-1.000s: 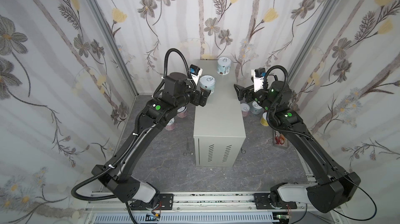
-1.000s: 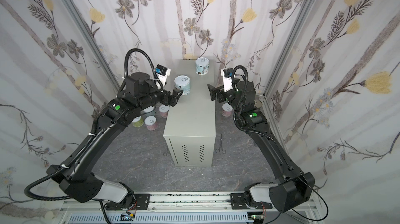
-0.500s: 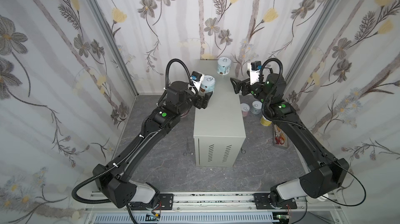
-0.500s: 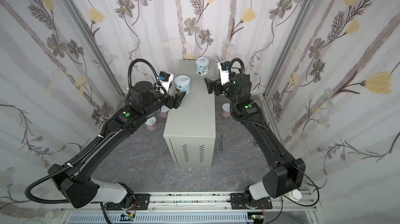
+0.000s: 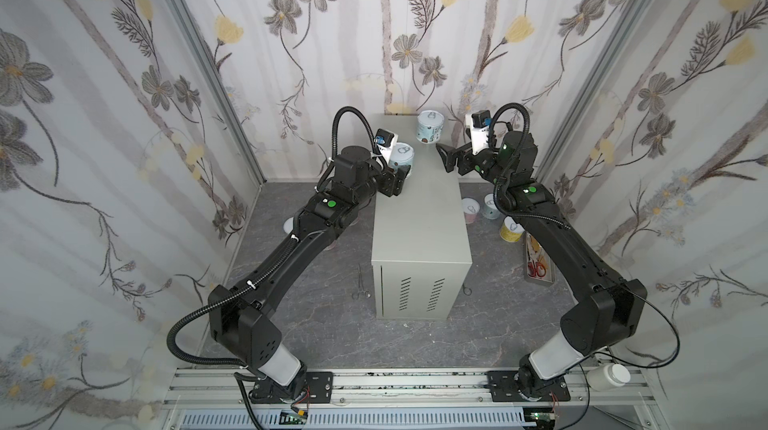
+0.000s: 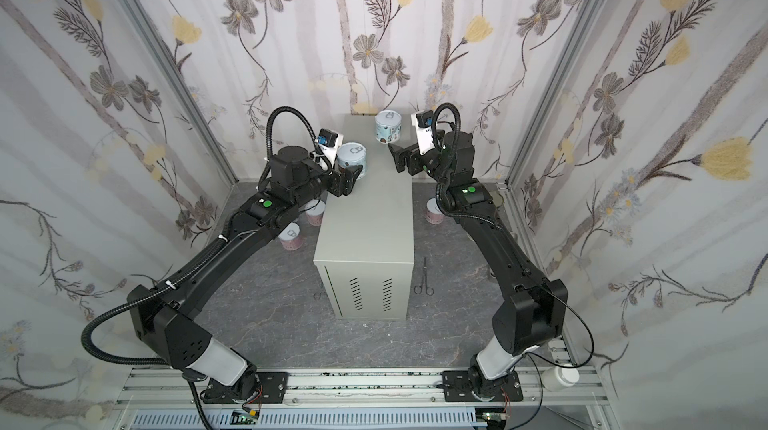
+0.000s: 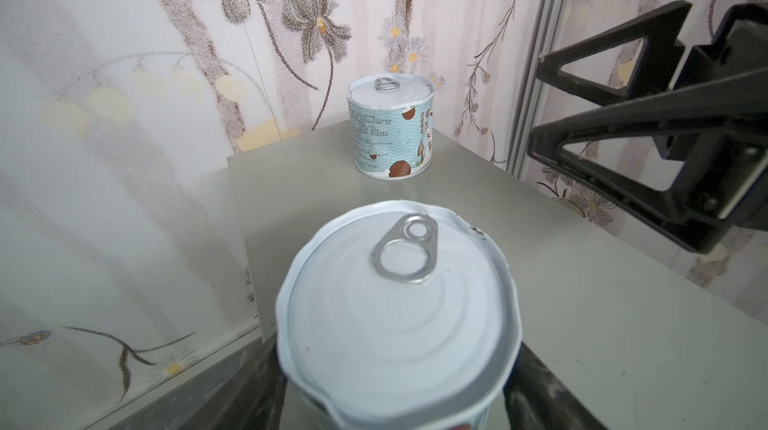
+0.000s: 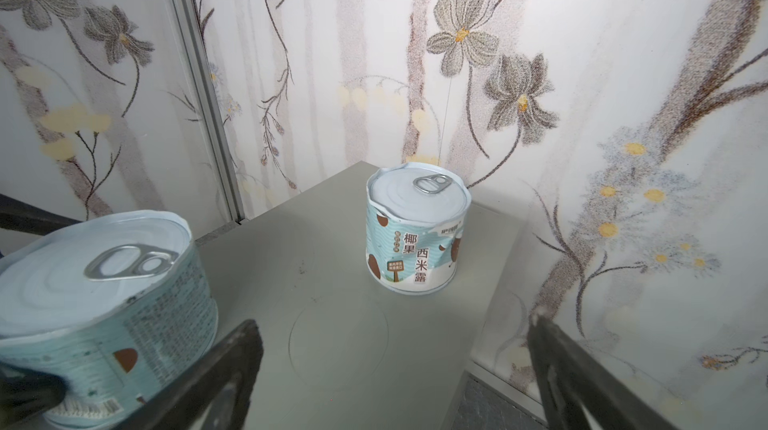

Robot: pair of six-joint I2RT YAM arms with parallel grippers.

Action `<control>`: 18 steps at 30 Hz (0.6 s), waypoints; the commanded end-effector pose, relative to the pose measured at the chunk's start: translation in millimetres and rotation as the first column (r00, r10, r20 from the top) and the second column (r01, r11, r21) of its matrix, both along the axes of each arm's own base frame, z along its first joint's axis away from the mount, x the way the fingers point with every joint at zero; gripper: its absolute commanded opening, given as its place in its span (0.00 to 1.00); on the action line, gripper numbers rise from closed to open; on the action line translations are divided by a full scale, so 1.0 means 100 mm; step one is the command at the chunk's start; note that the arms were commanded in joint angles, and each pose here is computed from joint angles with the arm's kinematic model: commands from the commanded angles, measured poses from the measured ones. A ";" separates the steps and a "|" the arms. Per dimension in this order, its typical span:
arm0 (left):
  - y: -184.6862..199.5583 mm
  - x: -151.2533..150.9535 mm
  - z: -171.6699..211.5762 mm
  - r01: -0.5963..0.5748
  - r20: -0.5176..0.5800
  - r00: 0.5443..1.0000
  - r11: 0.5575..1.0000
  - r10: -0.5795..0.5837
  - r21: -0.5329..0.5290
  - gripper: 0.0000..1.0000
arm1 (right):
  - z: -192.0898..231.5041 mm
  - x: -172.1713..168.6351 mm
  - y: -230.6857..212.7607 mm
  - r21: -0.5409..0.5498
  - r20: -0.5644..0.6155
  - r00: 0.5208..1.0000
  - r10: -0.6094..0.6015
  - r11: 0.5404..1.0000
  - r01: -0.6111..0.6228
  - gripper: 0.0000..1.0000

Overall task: Place and organize the canned foods onto the counter
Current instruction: 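Lower the can beside the first can while the right gripper steadies it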

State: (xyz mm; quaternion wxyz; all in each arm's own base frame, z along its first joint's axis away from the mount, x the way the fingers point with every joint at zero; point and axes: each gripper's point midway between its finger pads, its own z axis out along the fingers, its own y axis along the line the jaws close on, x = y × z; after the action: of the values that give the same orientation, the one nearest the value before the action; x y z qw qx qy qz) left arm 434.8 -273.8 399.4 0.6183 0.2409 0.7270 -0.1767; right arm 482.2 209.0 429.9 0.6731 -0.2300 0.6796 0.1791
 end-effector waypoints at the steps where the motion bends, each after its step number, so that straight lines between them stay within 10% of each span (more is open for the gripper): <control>1: 0.01 0.14 0.10 -0.009 0.049 0.999 1.000 0.009 -0.006 0.77 | 0.08 0.08 0.04 -0.009 0.052 0.999 0.014 1.000 -0.013 1.00; 18: -0.07 0.78 -0.01 -0.004 0.057 0.998 1.000 0.003 0.018 0.70 | -0.01 0.52 0.18 -0.026 0.087 0.995 0.046 0.999 -0.044 1.00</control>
State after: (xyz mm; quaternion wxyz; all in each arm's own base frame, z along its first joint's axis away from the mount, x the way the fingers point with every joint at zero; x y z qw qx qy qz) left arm 508.1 -277.1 394.3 0.6308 0.2365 0.7206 -0.1641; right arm 534.5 224.6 412.3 0.6715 -0.2494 0.6746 0.1780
